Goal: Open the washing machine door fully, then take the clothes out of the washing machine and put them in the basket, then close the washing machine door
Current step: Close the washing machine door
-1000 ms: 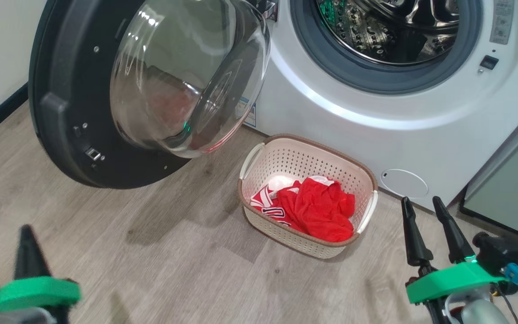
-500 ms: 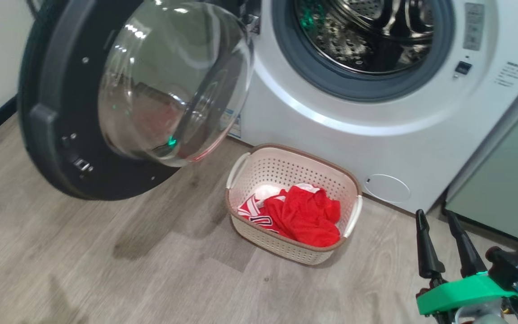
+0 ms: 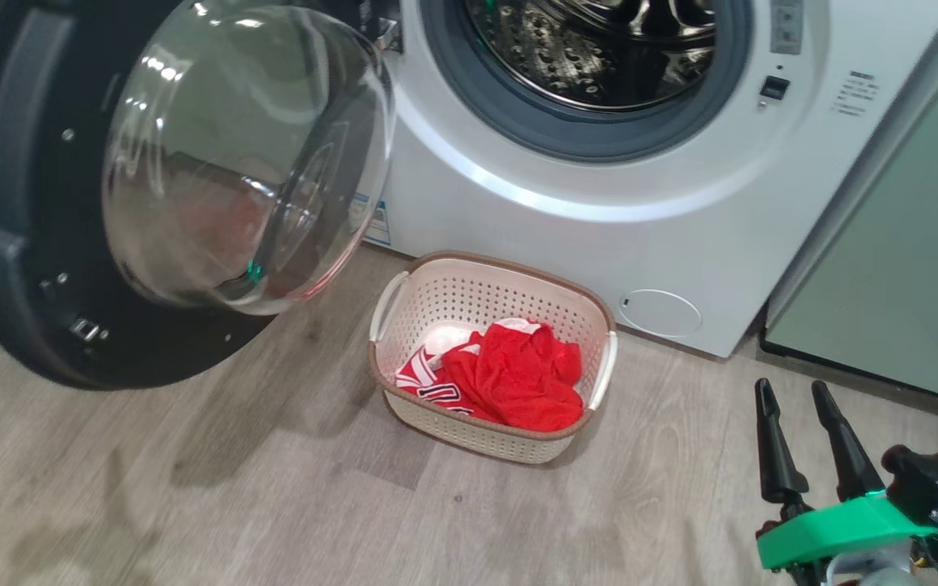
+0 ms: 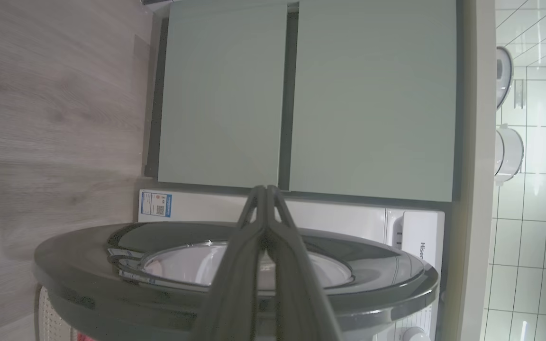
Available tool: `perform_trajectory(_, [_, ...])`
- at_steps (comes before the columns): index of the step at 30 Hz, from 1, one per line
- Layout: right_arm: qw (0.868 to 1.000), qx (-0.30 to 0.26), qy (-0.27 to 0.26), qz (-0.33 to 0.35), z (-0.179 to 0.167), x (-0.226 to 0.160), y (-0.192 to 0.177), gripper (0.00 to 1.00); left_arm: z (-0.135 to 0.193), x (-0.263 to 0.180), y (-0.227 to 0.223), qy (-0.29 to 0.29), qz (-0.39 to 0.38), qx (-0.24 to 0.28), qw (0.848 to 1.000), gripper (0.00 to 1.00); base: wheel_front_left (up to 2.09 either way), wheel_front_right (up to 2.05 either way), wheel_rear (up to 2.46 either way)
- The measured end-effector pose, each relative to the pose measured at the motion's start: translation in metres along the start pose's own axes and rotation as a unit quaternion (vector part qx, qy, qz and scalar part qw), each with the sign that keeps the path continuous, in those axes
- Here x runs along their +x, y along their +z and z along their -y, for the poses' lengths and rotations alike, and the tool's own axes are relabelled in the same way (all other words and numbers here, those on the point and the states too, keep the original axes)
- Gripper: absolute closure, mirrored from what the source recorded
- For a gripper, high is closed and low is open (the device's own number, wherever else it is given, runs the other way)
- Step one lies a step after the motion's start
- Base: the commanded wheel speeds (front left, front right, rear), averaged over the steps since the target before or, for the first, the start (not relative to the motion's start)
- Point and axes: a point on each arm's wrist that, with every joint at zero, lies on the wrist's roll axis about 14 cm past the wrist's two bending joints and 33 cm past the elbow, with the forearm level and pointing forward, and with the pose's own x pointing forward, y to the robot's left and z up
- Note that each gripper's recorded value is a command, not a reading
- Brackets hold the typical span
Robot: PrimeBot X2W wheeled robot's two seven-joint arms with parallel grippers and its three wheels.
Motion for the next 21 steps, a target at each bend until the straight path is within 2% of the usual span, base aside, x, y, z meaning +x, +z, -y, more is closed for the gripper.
perform_trajectory(13, [1.0,-0.002,-0.01,0.003,0.007,-0.004,0.002,0.0,0.007,0.014,-0.065,-0.005,-0.114,0.046,0.992,1.0,0.0,0.0,0.0])
perform_trajectory(16, [1.0,-0.004,-0.009,0.004,0.006,-0.004,0.004,0.0,0.012,0.012,-0.084,-0.015,-0.155,0.063,0.986,1.0,0.0,0.0,0.0])
perform_trajectory(21, [1.0,-0.005,-0.005,0.005,0.004,-0.003,0.004,0.0,0.02,0.002,-0.13,-0.038,-0.238,0.097,0.966,1.0,0.0,0.0,0.0])
